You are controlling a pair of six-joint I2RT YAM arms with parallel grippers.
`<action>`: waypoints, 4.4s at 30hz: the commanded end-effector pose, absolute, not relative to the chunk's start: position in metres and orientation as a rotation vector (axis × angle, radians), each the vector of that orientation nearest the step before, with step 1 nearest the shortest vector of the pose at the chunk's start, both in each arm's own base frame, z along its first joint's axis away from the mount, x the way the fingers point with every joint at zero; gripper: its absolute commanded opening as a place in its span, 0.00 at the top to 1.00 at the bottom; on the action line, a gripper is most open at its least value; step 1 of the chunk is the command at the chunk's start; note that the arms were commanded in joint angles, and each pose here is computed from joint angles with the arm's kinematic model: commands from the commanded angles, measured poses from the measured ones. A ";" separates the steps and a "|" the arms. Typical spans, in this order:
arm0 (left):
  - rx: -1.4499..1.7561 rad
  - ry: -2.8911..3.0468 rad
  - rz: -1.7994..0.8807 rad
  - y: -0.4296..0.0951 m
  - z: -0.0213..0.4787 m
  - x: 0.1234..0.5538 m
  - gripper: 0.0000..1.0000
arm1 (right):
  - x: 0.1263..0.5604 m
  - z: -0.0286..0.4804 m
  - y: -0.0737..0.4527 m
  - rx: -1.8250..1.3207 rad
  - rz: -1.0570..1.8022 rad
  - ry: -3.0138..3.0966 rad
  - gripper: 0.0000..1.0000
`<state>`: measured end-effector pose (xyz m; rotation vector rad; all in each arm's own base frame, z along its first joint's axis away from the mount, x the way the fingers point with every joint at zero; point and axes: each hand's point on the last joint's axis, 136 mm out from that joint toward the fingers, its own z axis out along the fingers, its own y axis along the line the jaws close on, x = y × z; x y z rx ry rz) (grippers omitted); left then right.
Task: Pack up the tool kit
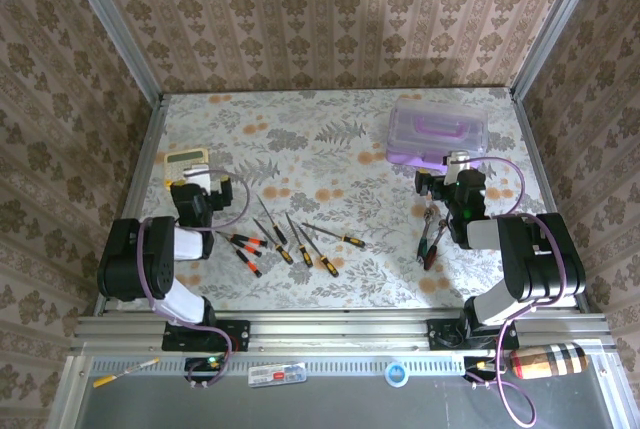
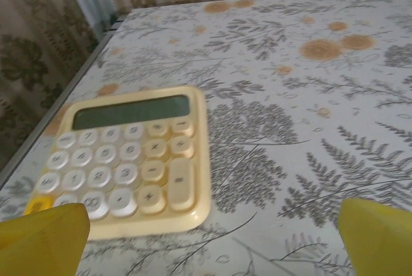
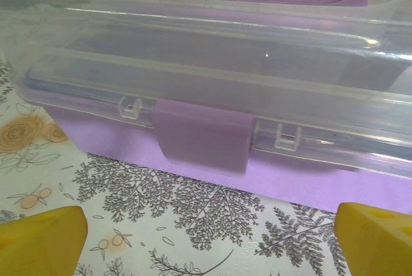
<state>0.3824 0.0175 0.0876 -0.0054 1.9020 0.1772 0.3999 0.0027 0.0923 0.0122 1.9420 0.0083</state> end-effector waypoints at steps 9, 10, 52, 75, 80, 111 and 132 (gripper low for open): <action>-0.056 1.787 0.165 0.016 0.218 0.370 0.00 | 0.399 0.164 -0.004 0.100 -0.119 1.913 0.00; -0.053 1.776 0.142 0.013 0.233 0.367 0.00 | 0.396 0.180 -0.005 0.149 -0.101 1.892 0.00; -0.113 2.138 -0.890 -0.138 0.286 0.409 0.04 | 0.361 0.203 -0.016 1.156 0.361 2.041 0.03; -0.069 2.039 -0.602 -0.116 0.261 0.413 0.00 | 0.401 0.173 -0.031 1.238 0.329 2.034 0.08; -0.151 2.044 -0.698 -0.109 0.265 0.418 0.00 | 0.418 0.166 -0.028 1.248 0.360 2.050 0.07; -0.069 2.161 -0.939 -0.163 0.257 0.400 0.00 | 0.474 0.089 0.061 1.196 0.712 2.511 0.18; -0.005 2.180 -0.896 -0.173 0.253 0.397 0.00 | 0.444 0.090 0.069 0.710 0.555 2.783 0.17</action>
